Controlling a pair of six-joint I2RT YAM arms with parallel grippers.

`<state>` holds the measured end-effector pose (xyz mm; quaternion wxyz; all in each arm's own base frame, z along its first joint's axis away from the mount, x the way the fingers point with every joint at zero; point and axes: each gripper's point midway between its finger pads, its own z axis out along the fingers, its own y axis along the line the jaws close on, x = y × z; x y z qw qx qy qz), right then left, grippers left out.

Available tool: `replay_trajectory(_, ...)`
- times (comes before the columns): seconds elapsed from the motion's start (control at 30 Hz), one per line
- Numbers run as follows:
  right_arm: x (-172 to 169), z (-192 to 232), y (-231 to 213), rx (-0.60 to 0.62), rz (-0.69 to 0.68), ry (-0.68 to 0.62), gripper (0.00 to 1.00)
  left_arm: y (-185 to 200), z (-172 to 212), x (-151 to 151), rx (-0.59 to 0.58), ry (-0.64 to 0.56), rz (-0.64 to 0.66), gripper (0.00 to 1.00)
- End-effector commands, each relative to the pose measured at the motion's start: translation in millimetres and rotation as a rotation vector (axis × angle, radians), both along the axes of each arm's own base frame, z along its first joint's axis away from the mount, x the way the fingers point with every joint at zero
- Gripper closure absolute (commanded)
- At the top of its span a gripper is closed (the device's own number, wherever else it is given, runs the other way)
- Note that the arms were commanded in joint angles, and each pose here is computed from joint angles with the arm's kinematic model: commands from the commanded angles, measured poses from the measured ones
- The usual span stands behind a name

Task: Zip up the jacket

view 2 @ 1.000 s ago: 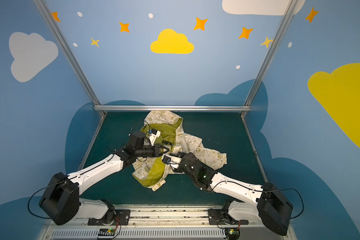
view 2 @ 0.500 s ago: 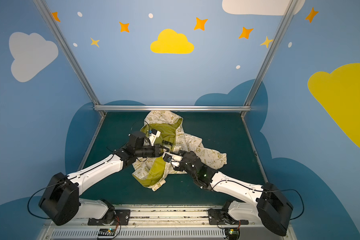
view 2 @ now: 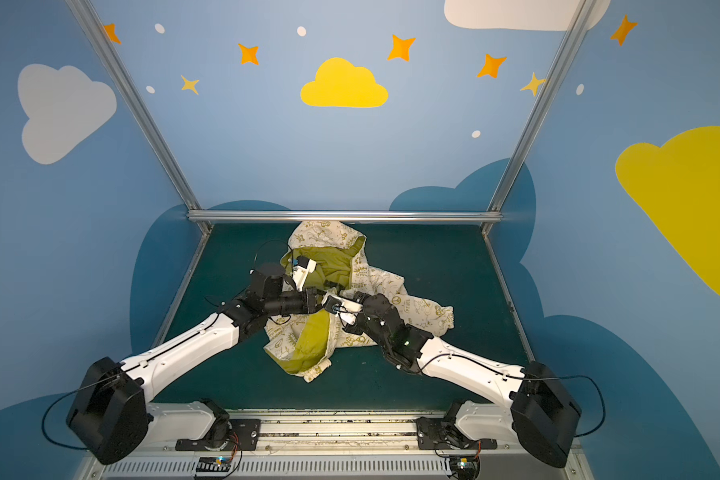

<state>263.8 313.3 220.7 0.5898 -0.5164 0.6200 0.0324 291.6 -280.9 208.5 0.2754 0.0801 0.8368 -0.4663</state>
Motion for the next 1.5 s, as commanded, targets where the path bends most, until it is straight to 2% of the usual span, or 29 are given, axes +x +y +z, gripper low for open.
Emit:
replay_trajectory(0.0, 19, 17, -8, 0.03, -0.092, -0.012, 1.0, -1, -4, -18, 0.022, 0.019, -0.044, 0.97)
replay_trajectory(0.33, 28, 20, -10, 0.045, -0.097, 0.046, 1.0, 0, 3, -31, 0.053, 0.011, -0.057, 0.97)
replay_trajectory(0.53, -6, 18, 5, 0.078, 0.105, 0.173, 1.0, 2, 2, -29, 0.064, -0.001, -0.049, 0.97)
replay_trajectory(0.63, -16, 16, 2, 0.074, 0.126, 0.235, 1.0, 2, 4, -26, 0.066, -0.009, -0.05, 0.97)
replay_trajectory(0.7, -22, 25, -4, 0.116, 0.125, 0.274, 0.99, 2, 3, -26, 0.078, -0.013, -0.055, 0.97)
replay_trajectory(0.87, -38, 38, -21, 0.192, 0.152, 0.429, 0.72, 1, 6, -34, 0.083, -0.099, -0.118, 0.97)
replay_trajectory(0.97, -51, 39, -23, 0.175, 0.188, 0.512, 0.62, 4, 10, -36, 0.084, -0.181, -0.117, 0.97)
replay_trajectory(1.2, -53, 32, -15, 0.181, 0.207, 0.571, 0.59, 10, 27, -46, 0.071, -0.384, -0.14, 0.97)
replay_trajectory(1.47, -57, 29, 2, 0.164, 0.277, 0.605, 0.52, 13, 34, -54, 0.074, -0.46, -0.162, 0.97)
